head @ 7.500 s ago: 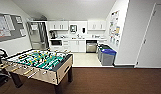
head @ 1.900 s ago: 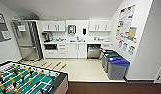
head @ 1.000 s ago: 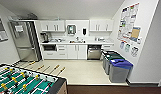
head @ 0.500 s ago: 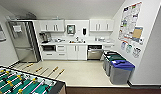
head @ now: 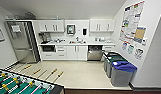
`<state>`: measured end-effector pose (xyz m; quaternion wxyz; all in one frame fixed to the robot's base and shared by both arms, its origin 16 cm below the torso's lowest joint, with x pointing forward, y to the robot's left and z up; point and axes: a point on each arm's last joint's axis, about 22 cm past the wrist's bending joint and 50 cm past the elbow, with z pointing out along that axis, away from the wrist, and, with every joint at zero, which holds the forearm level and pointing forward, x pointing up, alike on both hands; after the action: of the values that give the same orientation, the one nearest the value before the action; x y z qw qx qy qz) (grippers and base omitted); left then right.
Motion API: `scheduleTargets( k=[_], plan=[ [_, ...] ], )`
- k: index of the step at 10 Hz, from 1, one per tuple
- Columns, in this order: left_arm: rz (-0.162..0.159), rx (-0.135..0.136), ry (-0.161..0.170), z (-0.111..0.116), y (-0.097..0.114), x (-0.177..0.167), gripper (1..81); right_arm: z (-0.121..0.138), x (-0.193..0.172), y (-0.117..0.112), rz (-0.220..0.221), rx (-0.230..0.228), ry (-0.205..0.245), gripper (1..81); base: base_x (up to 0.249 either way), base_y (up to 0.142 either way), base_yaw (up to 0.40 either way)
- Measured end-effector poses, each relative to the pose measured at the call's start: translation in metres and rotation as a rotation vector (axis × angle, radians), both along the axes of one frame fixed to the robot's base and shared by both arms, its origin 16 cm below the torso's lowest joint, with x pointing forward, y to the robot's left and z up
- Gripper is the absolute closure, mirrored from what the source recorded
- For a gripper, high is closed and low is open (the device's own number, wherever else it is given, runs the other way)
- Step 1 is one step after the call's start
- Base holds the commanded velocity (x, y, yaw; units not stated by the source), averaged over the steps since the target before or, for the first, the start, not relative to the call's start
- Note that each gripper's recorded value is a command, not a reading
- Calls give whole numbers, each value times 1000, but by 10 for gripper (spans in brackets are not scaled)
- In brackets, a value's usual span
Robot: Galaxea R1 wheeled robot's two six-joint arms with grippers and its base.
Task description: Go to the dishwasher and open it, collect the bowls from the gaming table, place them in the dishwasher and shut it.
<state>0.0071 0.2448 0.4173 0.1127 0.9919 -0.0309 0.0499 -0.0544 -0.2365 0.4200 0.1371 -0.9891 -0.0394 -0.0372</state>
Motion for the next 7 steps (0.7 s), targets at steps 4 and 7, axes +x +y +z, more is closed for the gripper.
scheduleTargets(
  k=[4, 7],
  plan=[
    [0, -3, -3, 0, -3, 1, 811, 0, 1, -1, 0, -1, -1, 811, 126, -73, 0],
    [0, -4, -2, 0, -3, 1, 811, 0, -1, -1, 0, -1, 1, 811, 127, -23, 0]
  ],
)
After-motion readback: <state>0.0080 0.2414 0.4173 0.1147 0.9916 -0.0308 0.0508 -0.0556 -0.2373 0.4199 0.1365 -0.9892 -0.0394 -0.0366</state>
